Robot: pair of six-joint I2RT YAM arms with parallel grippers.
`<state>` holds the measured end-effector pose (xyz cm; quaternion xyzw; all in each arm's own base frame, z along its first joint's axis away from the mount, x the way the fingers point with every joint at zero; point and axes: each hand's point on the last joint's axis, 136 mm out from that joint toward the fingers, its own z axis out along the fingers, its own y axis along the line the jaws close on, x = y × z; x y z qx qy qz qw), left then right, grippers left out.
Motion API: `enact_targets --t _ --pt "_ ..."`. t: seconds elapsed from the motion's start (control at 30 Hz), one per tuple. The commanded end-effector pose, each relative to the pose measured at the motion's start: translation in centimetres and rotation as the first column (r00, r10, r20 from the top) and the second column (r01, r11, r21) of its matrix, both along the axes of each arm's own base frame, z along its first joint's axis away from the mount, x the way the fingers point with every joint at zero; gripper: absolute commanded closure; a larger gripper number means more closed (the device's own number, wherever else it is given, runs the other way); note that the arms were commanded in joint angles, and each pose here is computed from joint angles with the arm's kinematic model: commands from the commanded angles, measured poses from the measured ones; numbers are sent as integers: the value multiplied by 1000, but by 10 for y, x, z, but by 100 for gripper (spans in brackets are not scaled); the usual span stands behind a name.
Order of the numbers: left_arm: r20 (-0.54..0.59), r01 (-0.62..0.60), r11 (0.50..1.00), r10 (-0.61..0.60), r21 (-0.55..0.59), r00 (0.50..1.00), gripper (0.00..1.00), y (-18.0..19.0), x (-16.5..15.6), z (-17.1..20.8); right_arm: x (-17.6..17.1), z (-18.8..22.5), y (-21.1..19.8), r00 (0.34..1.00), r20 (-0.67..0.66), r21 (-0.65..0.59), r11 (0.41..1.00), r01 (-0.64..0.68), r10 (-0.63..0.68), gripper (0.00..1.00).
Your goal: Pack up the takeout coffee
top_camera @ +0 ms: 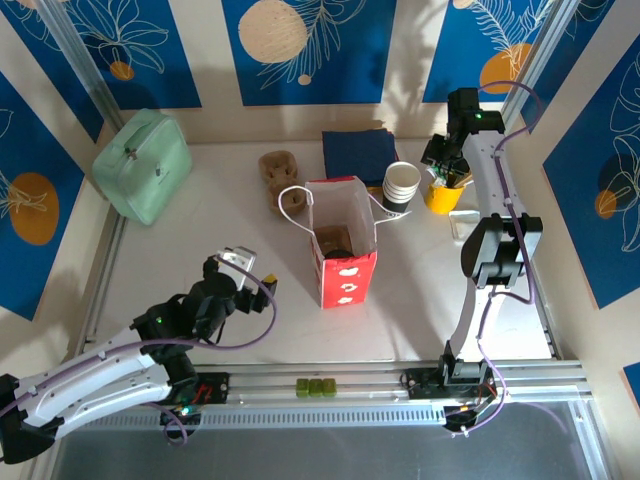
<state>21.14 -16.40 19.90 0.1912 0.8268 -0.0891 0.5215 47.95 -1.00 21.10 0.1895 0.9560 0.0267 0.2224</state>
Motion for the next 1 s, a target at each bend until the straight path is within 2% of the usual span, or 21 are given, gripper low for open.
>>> enact_targets --t 0.0,0.53,0.97 --pt "20 -7 1000 7 11 1000 1 4 1 3 0 -4 -3 1000 -18 6 1000 11 -11 45" --pt "21 2 1000 -3 20 1000 1 3 0 6 5 -15 3 998 -59 47 999 8 -5 53" --pt "15 3 1000 -3 16 1000 1 3 0 6 -1 -6 -2 998 -63 23 1000 -5 6 67"
